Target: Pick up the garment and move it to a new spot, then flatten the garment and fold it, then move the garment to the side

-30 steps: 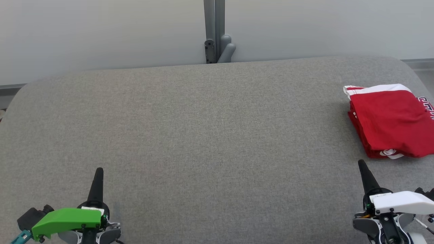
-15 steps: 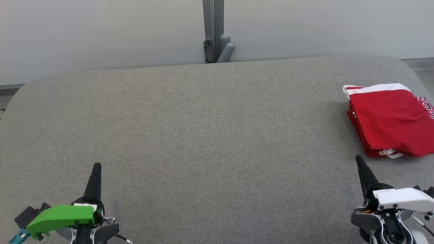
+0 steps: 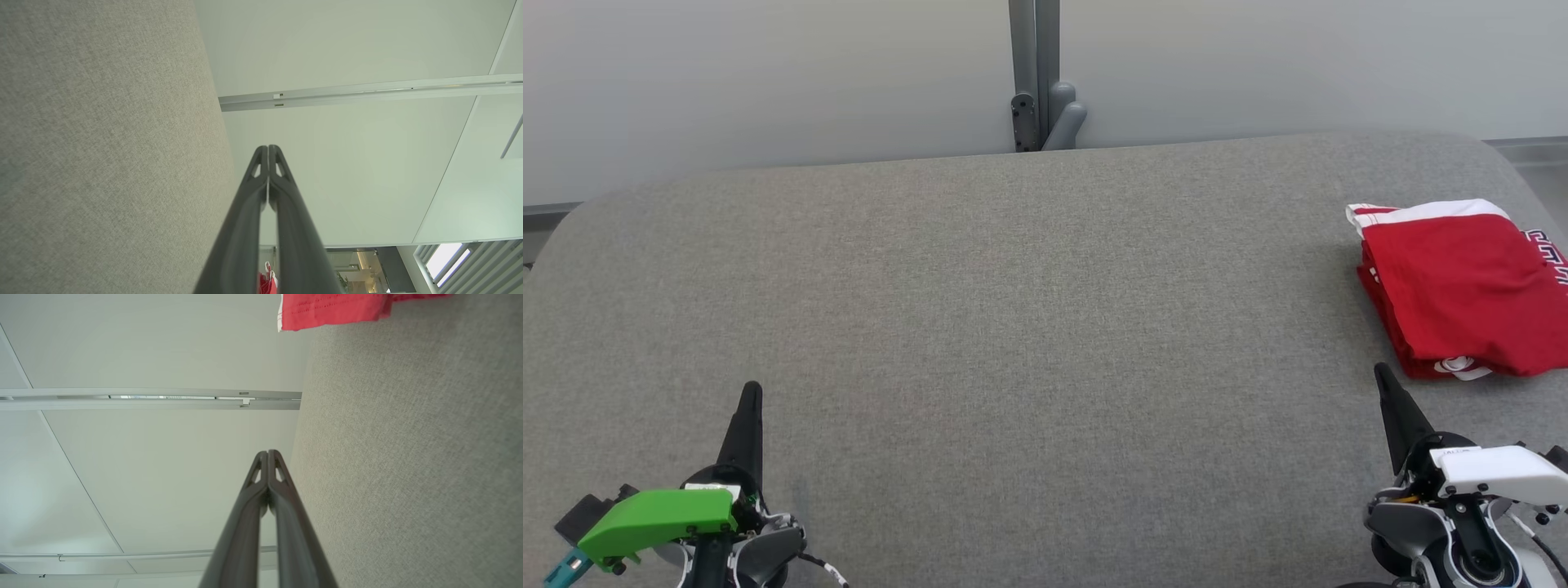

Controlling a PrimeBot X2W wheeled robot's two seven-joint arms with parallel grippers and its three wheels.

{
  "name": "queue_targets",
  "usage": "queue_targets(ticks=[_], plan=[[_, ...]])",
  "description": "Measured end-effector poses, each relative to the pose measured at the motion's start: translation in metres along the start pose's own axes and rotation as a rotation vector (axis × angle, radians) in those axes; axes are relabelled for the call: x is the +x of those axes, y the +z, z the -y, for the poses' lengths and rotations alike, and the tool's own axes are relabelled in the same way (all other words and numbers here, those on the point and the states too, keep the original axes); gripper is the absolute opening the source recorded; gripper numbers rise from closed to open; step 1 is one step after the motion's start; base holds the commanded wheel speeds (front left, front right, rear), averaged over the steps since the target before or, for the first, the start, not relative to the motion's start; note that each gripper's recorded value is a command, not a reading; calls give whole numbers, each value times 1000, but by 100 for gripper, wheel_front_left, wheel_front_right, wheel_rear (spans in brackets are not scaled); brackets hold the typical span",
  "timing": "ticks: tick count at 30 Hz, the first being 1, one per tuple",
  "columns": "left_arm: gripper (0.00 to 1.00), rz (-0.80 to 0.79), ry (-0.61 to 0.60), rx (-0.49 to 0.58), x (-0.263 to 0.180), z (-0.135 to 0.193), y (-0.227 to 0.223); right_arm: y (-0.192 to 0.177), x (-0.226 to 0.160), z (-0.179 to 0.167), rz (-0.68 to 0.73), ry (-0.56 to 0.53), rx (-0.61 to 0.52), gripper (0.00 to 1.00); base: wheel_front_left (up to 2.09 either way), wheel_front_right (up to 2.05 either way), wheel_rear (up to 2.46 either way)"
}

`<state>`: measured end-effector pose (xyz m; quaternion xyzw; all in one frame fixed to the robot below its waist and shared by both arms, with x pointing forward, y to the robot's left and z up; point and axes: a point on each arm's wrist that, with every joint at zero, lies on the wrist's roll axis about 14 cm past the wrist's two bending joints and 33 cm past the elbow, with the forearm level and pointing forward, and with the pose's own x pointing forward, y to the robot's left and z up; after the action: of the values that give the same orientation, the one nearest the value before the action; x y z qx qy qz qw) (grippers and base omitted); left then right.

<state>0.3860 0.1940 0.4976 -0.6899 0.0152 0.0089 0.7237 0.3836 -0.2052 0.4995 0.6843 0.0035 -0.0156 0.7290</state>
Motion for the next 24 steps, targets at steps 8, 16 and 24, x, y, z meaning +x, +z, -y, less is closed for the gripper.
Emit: queue_targets(ticks=[8,16,24], plan=[[0,-3,-15,-50,2,4,0,-1,1,-4,-7,15,60,0,0,0,0],[0,-6,-20,-55,3,6,0,-1,2,-4,-8,17,66,0,0,0,0],[0,-6,-20,-55,3,6,0,-1,2,-4,-8,17,66,0,0,0,0]])
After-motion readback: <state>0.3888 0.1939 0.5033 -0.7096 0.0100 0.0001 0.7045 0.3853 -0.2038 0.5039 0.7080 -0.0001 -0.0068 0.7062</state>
